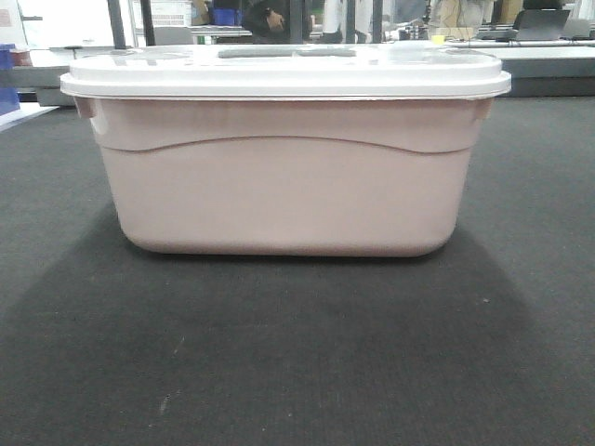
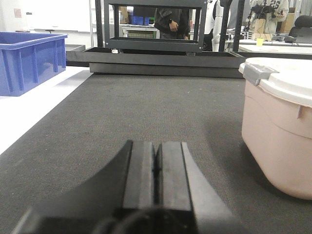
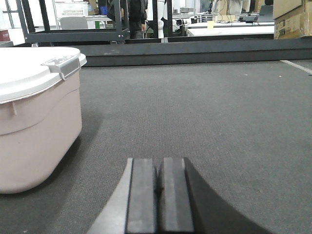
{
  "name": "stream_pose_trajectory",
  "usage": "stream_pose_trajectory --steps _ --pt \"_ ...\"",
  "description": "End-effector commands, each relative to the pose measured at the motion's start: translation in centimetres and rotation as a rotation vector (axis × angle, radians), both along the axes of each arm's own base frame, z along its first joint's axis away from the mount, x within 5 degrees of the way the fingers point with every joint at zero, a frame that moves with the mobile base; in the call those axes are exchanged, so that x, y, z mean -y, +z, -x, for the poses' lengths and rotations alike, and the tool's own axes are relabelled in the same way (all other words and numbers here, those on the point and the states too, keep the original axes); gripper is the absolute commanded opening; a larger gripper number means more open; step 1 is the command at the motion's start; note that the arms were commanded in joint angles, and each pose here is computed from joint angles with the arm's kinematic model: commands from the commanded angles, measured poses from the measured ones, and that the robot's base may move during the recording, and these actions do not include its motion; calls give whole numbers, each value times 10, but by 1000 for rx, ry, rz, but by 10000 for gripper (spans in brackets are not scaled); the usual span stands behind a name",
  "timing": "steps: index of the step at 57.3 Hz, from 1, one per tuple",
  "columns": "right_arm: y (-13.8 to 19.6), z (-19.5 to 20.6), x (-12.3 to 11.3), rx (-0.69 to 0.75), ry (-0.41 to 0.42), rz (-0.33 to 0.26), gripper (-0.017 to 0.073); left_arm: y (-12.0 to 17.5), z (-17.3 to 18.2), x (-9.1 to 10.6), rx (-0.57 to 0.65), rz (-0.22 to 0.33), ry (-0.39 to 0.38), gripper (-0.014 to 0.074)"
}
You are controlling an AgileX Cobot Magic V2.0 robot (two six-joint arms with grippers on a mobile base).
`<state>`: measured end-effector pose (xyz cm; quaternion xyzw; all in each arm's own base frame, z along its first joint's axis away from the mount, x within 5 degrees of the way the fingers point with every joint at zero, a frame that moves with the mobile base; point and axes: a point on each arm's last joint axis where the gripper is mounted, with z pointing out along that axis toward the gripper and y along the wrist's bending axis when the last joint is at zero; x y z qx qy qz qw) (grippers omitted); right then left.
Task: Grab white bin and place on right shelf
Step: 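Move both grippers toward the ends of the pink bin's white lid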
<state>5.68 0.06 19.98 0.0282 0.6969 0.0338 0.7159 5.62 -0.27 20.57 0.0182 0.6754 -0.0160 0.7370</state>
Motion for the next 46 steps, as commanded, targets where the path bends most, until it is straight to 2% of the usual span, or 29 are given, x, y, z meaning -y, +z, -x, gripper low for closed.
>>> stream_pose_trajectory --steps 1,46 --pt "17 4 1 127 -15 -3 73 6 2 -1 94 16 6 -119" --pt "19 4 2 156 -21 -4 73 7 2 -1 102 19 8 -119"
